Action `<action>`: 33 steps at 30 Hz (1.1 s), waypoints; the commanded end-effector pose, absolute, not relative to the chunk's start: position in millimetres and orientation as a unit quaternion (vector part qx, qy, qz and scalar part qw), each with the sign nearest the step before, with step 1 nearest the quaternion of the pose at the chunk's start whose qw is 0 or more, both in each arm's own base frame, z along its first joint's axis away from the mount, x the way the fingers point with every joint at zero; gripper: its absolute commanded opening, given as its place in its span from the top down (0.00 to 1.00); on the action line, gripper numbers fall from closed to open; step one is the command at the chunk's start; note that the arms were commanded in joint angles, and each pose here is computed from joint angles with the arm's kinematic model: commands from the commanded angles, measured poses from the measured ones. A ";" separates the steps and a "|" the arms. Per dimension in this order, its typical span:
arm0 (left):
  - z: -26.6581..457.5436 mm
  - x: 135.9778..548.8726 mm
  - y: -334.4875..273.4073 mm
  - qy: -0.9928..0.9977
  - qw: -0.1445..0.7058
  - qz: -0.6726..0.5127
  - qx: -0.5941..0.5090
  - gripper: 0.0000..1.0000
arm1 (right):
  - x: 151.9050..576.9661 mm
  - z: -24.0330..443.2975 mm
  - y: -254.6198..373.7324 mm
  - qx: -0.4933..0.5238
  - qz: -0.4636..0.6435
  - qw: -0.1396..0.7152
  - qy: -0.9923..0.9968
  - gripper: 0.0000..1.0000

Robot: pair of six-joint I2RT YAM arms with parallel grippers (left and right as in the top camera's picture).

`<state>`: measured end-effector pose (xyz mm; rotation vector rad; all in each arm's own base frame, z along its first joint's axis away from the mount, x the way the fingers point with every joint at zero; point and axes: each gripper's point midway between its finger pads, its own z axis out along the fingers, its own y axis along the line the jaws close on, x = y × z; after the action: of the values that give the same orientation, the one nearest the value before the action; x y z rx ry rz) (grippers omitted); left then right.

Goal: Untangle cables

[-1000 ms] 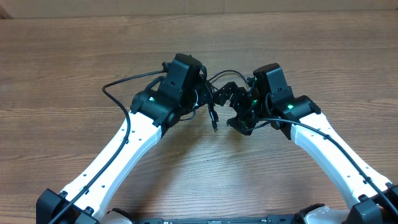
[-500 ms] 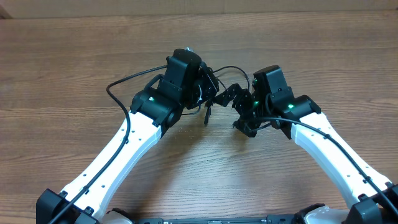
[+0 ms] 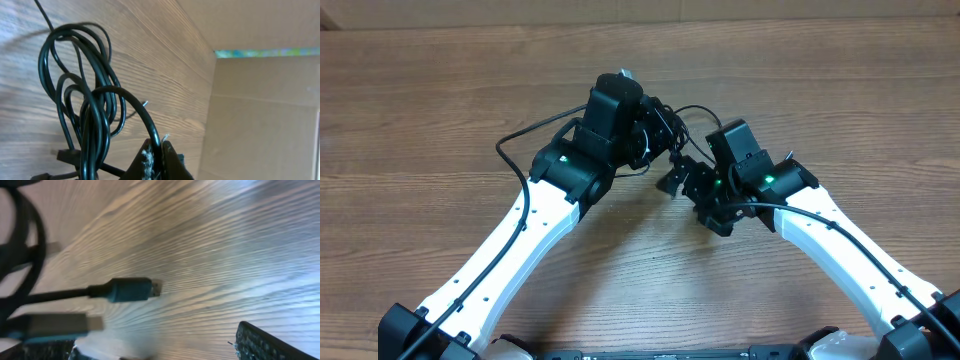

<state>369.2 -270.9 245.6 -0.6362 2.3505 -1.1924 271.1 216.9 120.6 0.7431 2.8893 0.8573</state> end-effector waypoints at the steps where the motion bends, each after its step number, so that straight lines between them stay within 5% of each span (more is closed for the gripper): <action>1: 253.3 370.1 -267.9 0.835 0.194 -0.450 -0.250 0.96 | 273.3 118.6 209.9 0.226 0.251 0.036 0.940 0.00; 14: 151.1 331.0 -172.5 0.935 0.182 -0.143 -0.268 0.96 | 266.2 110.6 194.2 0.242 0.212 0.030 0.946 0.00; 25: 49.5 312.5 -160.7 0.958 0.083 -0.040 -0.271 0.96 | 265.9 110.4 194.0 0.242 0.212 0.029 0.946 0.00; 33: 28.9 303.9 -156.2 0.961 0.054 -0.012 -0.270 0.96 | 266.9 110.2 193.0 0.242 0.210 0.033 0.947 0.00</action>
<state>309.1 -159.3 39.5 -0.8458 2.8867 -0.0861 261.1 193.5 106.6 0.7540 2.9343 0.6516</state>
